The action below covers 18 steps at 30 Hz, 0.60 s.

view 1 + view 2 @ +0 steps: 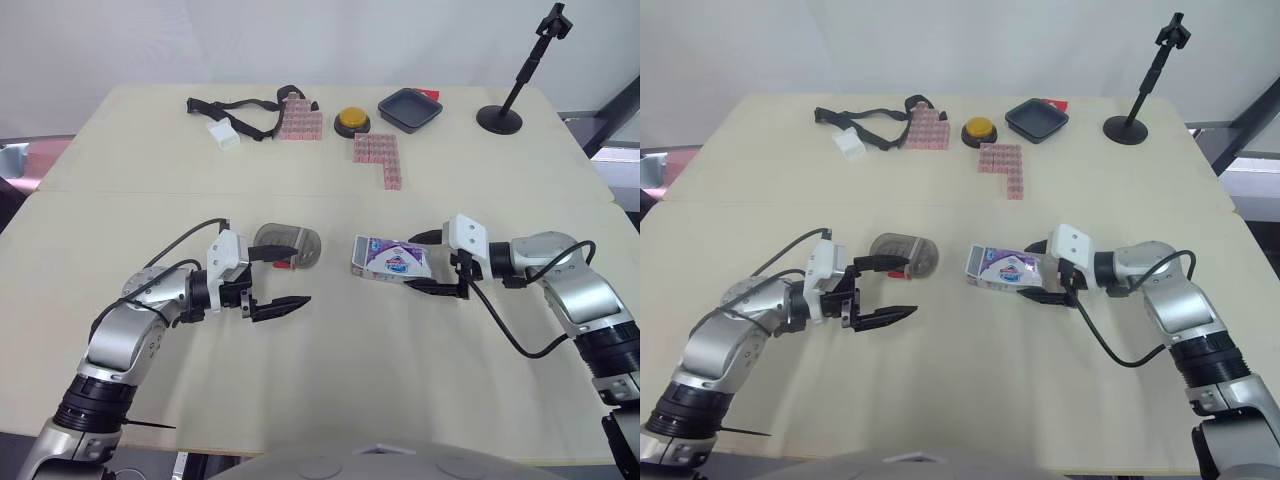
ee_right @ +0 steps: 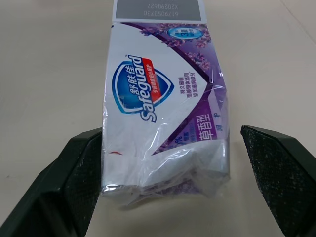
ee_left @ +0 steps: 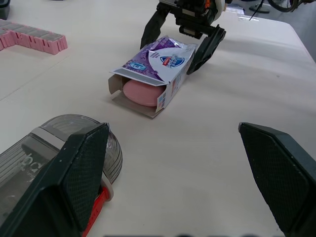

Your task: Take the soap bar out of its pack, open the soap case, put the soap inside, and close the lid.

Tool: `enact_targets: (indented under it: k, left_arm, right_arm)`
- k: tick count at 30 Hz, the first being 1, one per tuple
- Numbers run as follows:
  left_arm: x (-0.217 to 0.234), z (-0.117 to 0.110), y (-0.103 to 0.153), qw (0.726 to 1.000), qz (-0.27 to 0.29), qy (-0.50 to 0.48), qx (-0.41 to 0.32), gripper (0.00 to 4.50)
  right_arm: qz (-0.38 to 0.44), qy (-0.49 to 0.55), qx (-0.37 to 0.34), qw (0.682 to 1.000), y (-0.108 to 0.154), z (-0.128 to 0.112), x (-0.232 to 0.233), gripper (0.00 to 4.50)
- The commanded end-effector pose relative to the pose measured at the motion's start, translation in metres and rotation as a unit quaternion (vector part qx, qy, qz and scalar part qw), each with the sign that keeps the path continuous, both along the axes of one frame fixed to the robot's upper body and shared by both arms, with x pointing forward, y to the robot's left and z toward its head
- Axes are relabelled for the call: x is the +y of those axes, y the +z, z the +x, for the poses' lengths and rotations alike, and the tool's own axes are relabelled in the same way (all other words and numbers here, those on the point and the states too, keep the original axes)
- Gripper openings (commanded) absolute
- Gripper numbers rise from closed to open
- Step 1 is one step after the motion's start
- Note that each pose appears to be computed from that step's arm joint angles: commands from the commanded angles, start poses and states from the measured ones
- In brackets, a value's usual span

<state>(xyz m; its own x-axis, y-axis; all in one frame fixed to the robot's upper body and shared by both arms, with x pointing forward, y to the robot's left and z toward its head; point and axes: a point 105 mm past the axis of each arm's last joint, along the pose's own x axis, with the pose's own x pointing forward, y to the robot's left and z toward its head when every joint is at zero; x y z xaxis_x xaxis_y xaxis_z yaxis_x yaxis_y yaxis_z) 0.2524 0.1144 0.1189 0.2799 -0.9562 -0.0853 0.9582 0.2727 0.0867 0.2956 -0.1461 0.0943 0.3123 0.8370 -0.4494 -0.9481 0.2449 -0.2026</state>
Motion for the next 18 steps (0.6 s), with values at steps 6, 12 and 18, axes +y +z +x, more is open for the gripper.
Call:
enact_targets:
  k: [6, 12, 18]
  left_arm:
    - [-0.0002, -0.0028, 0.0080, 1.000, -0.009, 0.001, -0.016, 4.50]
    - [-0.0002, -0.0020, 0.0074, 1.000, -0.010, 0.004, -0.016, 4.50]
    - [-0.0015, -0.0017, 0.0061, 1.000, -0.012, 0.008, -0.016, 4.50]
  right_arm:
    - [0.002, 0.002, -0.012, 1.000, 0.0037, -0.0004, 0.0010, 1.94]
    - [-0.002, 0.005, -0.013, 1.000, 0.0016, -0.0017, 0.0007, 1.69]
    - [-0.013, 0.011, -0.020, 1.000, 0.0035, -0.0025, -0.0024, 1.69]
